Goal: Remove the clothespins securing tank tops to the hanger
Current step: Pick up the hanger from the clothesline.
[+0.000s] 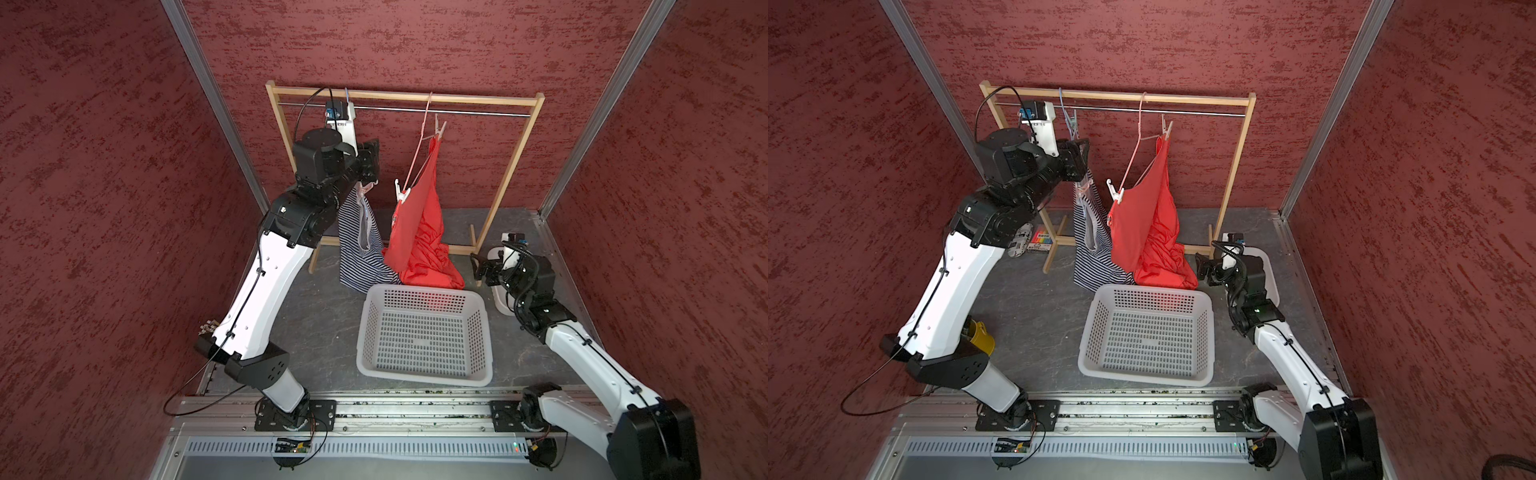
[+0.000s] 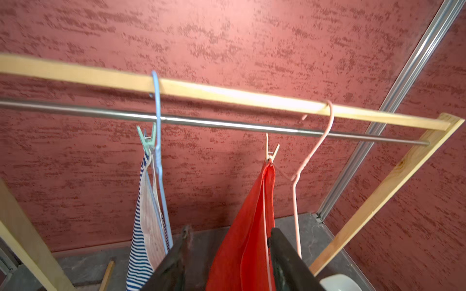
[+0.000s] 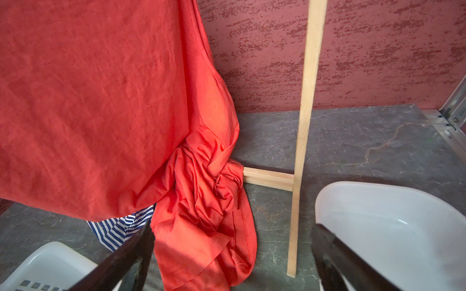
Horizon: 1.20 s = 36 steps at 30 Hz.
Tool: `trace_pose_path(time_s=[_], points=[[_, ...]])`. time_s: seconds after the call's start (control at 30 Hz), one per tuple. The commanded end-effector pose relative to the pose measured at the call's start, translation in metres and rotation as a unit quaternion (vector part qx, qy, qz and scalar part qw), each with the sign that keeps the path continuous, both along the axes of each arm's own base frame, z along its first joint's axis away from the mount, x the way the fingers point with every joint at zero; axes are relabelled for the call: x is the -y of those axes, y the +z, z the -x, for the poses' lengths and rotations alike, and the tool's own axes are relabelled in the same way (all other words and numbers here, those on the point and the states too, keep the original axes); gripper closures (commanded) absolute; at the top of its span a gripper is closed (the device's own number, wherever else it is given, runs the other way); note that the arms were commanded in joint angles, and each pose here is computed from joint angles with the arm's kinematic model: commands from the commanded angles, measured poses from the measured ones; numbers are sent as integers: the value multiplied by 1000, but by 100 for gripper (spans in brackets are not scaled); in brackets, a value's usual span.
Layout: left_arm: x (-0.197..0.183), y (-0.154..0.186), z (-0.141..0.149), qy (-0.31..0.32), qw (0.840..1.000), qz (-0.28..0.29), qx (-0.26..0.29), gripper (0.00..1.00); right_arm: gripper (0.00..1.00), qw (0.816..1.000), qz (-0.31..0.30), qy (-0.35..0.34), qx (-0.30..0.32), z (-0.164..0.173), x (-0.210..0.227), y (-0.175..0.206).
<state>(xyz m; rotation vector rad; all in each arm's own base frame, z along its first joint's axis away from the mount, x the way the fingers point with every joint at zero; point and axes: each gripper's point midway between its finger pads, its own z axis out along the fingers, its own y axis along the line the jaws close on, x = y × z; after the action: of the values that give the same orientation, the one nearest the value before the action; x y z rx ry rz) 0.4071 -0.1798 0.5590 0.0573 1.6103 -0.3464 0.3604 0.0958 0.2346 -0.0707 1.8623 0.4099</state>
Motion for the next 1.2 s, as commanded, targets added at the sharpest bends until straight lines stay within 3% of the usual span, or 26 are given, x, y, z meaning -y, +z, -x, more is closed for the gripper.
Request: trace_pose_path(time_s=[0.0, 0.17, 0.63, 0.97, 1.07, 1.17], points=[[-13, -15, -14, 51, 997, -47, -26, 47, 1, 1000, 0, -2, 5, -1, -1, 0], [-18, -27, -30, 84, 991, -86, -62, 46, 1, 1000, 1, -4, 2, -1, 0, -2], [-30, -67, -61, 100, 986, -74, -112, 46, 1, 1000, 5, -10, -6, -2, 2, -7], [-28, -93, -82, 75, 986, -51, -140, 47, 1, 1000, 7, -13, -11, -1, 3, -10], [-31, -100, -86, 69, 985, -45, -150, 54, 1, 1000, 8, -16, -14, 0, 4, -13], [-32, -105, -87, 60, 984, -40, -160, 68, 1, 1000, 8, -16, -14, 0, 4, -13]])
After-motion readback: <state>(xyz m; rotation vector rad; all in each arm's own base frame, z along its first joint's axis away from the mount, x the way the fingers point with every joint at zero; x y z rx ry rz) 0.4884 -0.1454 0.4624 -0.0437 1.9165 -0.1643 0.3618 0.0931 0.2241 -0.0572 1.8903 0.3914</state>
